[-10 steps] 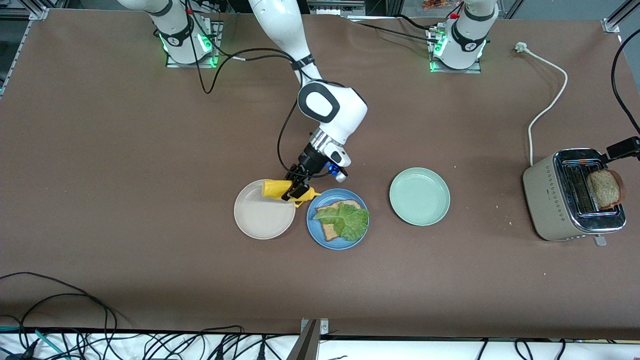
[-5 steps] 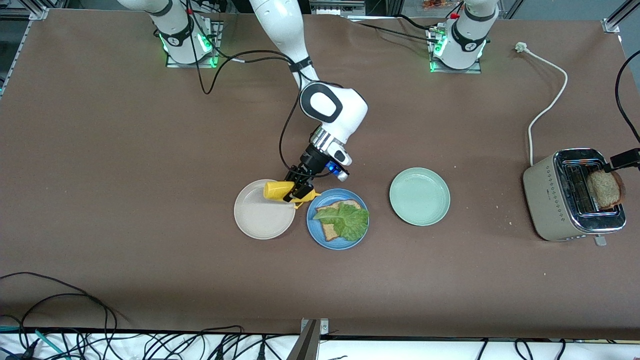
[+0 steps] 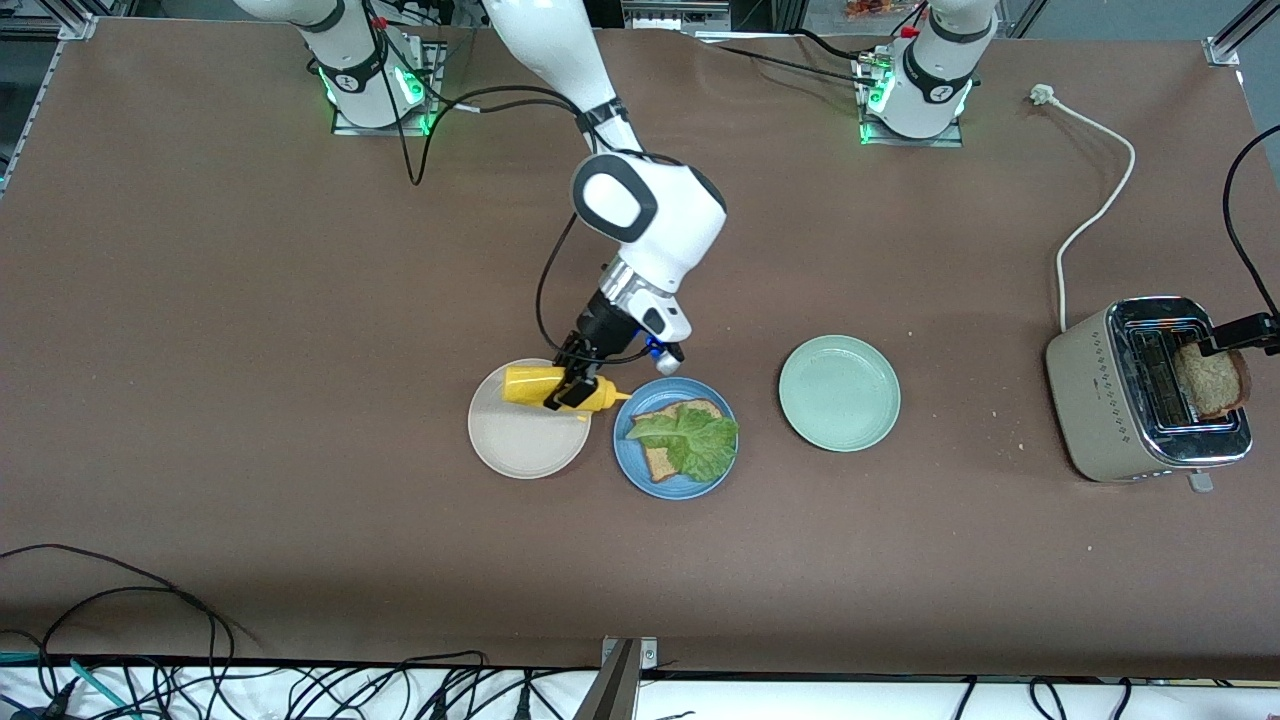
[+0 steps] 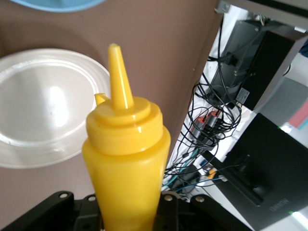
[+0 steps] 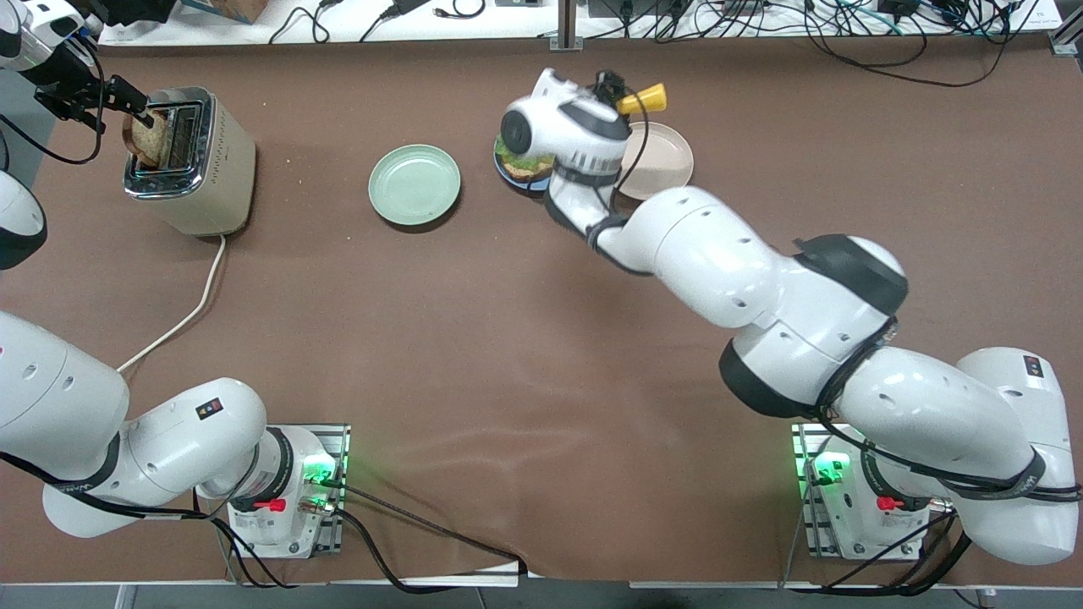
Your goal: Make sandwich in blue plate with both arms
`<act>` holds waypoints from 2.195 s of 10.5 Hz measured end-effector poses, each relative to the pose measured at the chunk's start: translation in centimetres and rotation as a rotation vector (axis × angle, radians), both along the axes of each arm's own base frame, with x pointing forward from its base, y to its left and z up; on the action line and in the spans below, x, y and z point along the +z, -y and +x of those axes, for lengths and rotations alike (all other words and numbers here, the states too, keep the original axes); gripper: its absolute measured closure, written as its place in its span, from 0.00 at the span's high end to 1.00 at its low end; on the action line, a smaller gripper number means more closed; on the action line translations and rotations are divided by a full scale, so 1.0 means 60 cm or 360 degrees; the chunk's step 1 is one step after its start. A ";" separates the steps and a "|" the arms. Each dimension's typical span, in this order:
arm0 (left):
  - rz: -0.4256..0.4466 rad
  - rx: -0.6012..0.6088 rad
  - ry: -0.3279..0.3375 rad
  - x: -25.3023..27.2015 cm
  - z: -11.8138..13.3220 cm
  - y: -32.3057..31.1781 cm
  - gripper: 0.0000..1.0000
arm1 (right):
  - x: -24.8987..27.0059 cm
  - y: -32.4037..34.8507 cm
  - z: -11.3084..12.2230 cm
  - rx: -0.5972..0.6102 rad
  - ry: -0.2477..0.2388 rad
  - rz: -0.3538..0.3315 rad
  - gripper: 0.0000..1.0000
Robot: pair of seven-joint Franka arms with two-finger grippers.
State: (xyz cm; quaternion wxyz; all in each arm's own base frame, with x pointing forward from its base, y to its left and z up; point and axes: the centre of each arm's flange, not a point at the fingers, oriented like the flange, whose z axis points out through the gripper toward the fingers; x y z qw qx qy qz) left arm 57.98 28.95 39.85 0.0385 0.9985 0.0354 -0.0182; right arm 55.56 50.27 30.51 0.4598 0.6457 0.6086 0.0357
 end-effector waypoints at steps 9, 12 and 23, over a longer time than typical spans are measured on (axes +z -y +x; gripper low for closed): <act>-0.0002 -0.0001 0.0002 -0.012 0.003 -0.005 0.32 | 0.251 0.574 0.187 -0.0431 -0.1061 0.1229 0.10; -0.0002 -0.0001 0.0002 -0.012 0.003 -0.006 0.12 | 0.168 0.768 0.186 -0.0210 -0.1338 0.1693 0.10; 0.0054 -0.0076 0.0108 0.166 0.004 0.043 0.07 | -0.247 0.965 0.076 0.0810 -0.1631 0.2798 0.10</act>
